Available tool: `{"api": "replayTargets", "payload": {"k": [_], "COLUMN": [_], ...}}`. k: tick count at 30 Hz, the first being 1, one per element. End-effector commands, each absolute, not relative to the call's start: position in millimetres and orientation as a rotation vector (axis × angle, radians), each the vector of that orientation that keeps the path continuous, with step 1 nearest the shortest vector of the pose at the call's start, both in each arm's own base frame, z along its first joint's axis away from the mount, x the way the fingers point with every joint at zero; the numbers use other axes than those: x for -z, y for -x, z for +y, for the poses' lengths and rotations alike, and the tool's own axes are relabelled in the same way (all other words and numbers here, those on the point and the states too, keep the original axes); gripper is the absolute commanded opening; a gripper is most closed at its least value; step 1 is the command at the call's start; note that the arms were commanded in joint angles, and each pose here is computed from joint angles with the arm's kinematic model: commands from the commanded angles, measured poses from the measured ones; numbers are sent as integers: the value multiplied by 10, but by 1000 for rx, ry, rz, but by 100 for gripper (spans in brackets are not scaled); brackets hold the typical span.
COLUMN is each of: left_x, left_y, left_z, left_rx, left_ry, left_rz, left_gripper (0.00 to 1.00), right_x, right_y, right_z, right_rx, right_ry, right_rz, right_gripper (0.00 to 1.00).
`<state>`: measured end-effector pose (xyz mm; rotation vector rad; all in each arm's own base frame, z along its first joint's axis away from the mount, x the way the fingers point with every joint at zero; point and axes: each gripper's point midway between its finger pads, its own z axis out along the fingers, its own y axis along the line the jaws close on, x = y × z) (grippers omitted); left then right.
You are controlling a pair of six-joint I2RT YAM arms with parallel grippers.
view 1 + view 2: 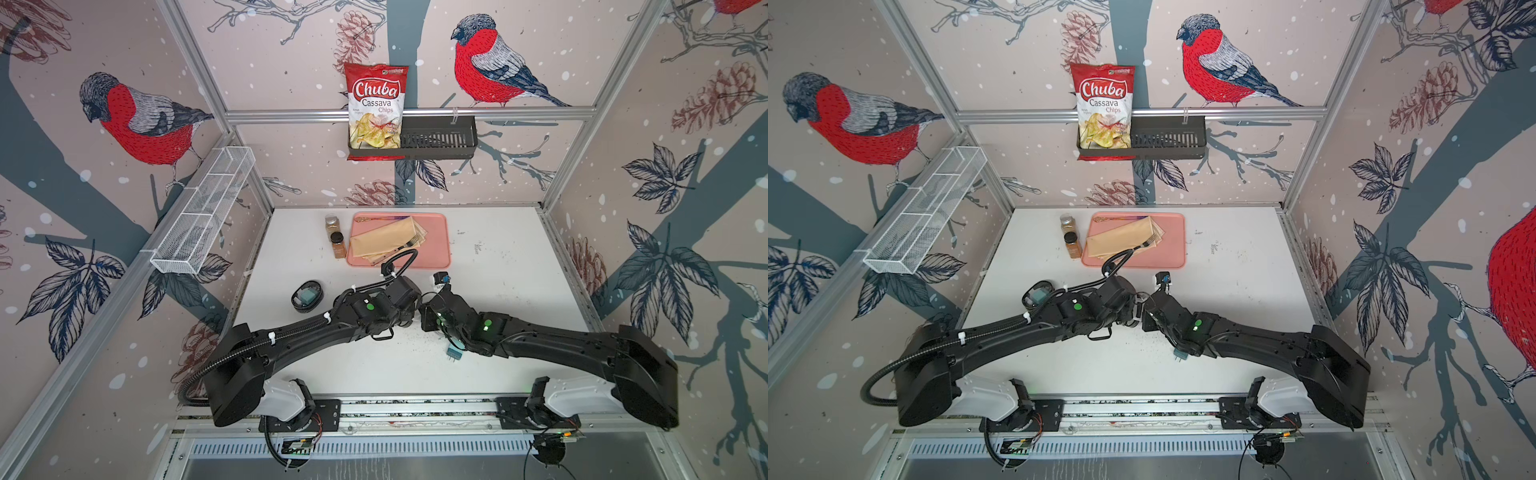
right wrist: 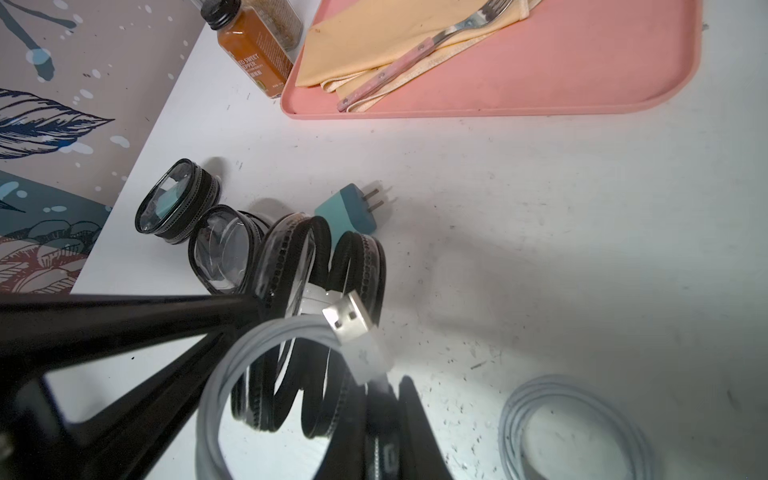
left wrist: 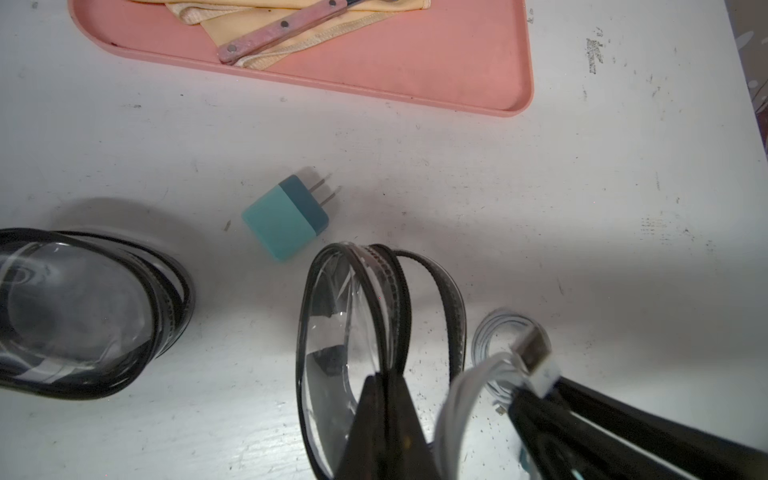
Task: Pack away charging kits
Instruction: Place the charging cable in the storage bag.
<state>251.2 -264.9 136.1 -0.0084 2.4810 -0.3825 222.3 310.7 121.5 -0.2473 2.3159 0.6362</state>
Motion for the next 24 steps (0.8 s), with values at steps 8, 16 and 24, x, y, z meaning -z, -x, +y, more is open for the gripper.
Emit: {"api": "replayTargets", "payload": {"k": [8,16,24], "left_x": [-1572,-1432,-1329], "left_y": [-2466,-2401,-2409], "left_z": [-2798,-2998,-3070], "left_rx": [561,664,686], "left_ry": [-37,-117,-121], "left_rz": [2417,2440,2452], "left_gripper": [0,0,0], "right_x": [-930,-895,-856], "right_y": [-2349,-2366,-2363], "right_z": [3193,3263,3313], "right_rx": [-552,-563,-583], "right_ry": [254,274,283], "right_rz": [2374,2380,2394], "right_gripper": [0,0,0]}}
